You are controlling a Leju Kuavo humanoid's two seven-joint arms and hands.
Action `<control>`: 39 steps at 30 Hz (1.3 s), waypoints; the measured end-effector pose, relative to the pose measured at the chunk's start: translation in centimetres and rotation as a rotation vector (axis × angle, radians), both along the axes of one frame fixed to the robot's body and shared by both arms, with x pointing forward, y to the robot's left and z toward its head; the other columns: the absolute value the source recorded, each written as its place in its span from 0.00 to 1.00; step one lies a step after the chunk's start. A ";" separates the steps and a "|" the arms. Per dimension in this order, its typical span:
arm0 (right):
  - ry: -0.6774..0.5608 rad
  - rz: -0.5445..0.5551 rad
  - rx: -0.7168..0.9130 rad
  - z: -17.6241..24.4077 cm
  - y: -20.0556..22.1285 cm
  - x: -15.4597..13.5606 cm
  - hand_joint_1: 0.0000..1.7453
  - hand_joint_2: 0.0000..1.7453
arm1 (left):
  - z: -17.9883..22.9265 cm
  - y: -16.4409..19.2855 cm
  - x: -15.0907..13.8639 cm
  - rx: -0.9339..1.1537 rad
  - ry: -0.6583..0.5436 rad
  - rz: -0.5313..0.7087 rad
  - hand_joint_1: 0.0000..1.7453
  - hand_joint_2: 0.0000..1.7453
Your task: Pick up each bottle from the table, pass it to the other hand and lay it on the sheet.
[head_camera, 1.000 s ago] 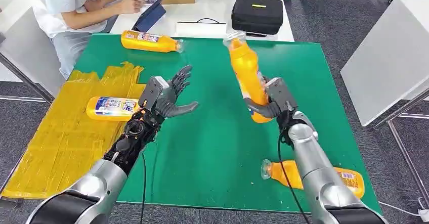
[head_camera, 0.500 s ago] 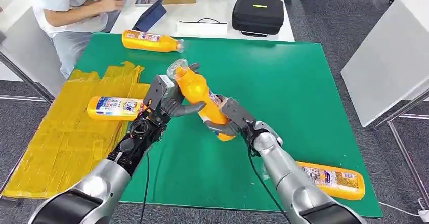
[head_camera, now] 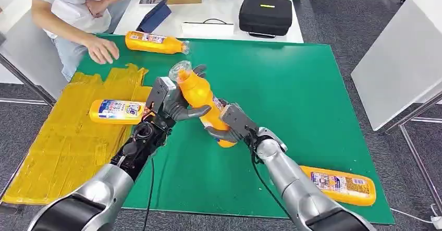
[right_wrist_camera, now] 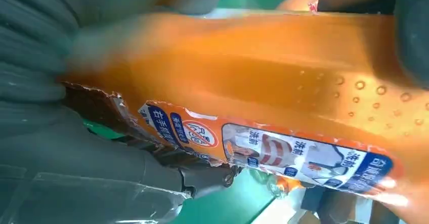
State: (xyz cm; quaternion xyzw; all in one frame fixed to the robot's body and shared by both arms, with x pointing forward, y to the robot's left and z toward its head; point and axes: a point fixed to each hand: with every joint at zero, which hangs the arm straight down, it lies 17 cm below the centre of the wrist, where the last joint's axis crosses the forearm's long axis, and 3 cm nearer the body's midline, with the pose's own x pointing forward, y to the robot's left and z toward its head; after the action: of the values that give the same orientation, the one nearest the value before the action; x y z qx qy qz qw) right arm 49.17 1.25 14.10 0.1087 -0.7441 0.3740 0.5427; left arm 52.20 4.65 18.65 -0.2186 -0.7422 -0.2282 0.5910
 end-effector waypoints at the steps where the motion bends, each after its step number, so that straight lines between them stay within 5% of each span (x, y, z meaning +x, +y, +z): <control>1: -0.004 -0.005 0.003 0.1 0.0 0.0 1.00 1.00 | 0.1 0.0 0.1 -0.006 0.001 0.002 1.00 1.00; 14: -0.051 -0.044 0.011 0.8 -0.6 0.3 1.00 1.00 | 0.0 0.5 0.3 -0.015 -0.003 0.015 1.00 1.00; 15: -0.053 -0.044 0.009 0.8 -0.6 0.3 0.81 1.00 | 0.0 0.5 0.3 -0.016 -0.004 0.016 1.00 1.00; 16: -0.056 -0.044 0.008 0.8 -0.6 0.3 0.00 1.00 | 0.0 0.5 0.3 -0.017 -0.007 0.017 1.00 1.00; 29: -0.216 -0.117 0.016 4.8 -1.9 1.4 0.00 1.00 | -1.4 5.1 1.4 -0.033 0.003 0.148 1.00 1.00; 36: -0.335 -0.225 -0.038 6.6 -5.6 1.6 0.00 1.00 | -1.9 12.1 3.7 0.185 -0.127 0.466 1.00 1.00; 39: -0.392 -0.275 -0.077 7.1 -7.6 1.0 0.00 1.00 | -1.7 13.2 3.6 0.209 -0.154 0.500 1.00 1.00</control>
State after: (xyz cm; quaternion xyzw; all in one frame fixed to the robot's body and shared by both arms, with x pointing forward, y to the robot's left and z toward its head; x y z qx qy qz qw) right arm 50.16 -6.39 21.24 -0.0893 -0.8282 0.3387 0.4374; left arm 55.76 17.88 16.96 0.0513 -0.7881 -0.1667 0.5903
